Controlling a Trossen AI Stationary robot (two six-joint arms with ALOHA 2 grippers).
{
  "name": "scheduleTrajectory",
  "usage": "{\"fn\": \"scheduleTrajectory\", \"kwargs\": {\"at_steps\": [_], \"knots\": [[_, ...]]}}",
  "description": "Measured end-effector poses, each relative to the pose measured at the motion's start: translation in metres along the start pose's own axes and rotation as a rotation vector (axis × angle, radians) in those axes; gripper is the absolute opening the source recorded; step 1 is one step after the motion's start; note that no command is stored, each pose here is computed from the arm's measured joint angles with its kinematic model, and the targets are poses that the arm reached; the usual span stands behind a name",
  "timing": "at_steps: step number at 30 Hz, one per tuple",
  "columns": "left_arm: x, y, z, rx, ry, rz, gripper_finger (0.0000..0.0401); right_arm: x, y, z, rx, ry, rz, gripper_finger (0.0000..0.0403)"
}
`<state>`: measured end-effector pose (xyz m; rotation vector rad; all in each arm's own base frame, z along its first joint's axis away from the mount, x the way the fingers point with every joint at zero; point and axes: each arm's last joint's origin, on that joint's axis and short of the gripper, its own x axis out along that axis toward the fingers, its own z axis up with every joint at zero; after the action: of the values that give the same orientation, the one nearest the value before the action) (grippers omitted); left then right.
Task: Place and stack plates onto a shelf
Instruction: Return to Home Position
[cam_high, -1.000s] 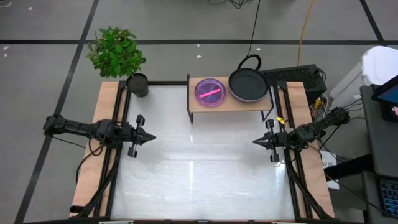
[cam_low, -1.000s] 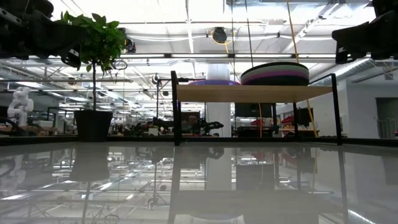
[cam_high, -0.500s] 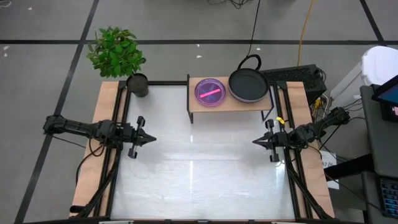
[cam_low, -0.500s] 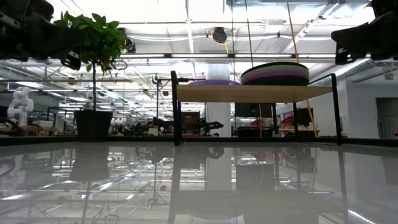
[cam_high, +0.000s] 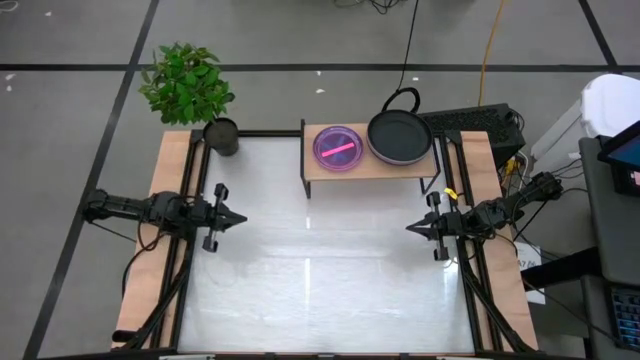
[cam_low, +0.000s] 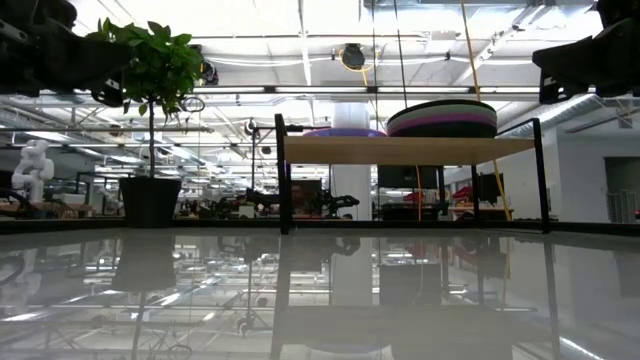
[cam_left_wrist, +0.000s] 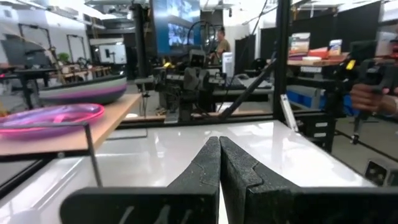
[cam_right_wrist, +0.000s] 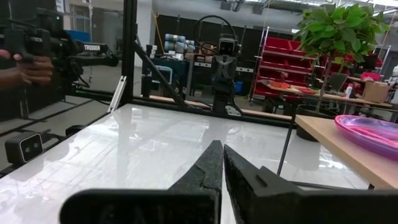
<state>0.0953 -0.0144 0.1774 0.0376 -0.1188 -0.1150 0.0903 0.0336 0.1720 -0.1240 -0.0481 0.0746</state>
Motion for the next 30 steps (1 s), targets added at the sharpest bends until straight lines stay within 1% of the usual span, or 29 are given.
{"fn": "scheduleTrajectory", "kwargs": {"at_steps": [6,10,12,16,30], "knots": [[0.000,0.001,-0.003,0.003,0.038,0.052,0.0001,0.000,0.000,0.000,-0.013,0.000,0.002,0.0000],[0.000,0.003,-0.003,0.007,0.036,0.091,0.0001,0.000,-0.001,0.000,-0.023,0.000,-0.001,0.0000],[0.000,0.003,-0.003,0.015,0.031,0.096,0.0001,0.001,-0.002,0.000,-0.023,-0.005,-0.002,0.0000],[0.000,0.003,-0.002,0.012,0.020,0.096,0.0001,0.002,-0.004,0.000,-0.022,-0.013,0.036,0.0000],[0.000,0.003,-0.001,-0.025,0.008,0.096,0.0001,0.005,-0.016,-0.003,-0.044,0.003,0.032,0.0000]]}}
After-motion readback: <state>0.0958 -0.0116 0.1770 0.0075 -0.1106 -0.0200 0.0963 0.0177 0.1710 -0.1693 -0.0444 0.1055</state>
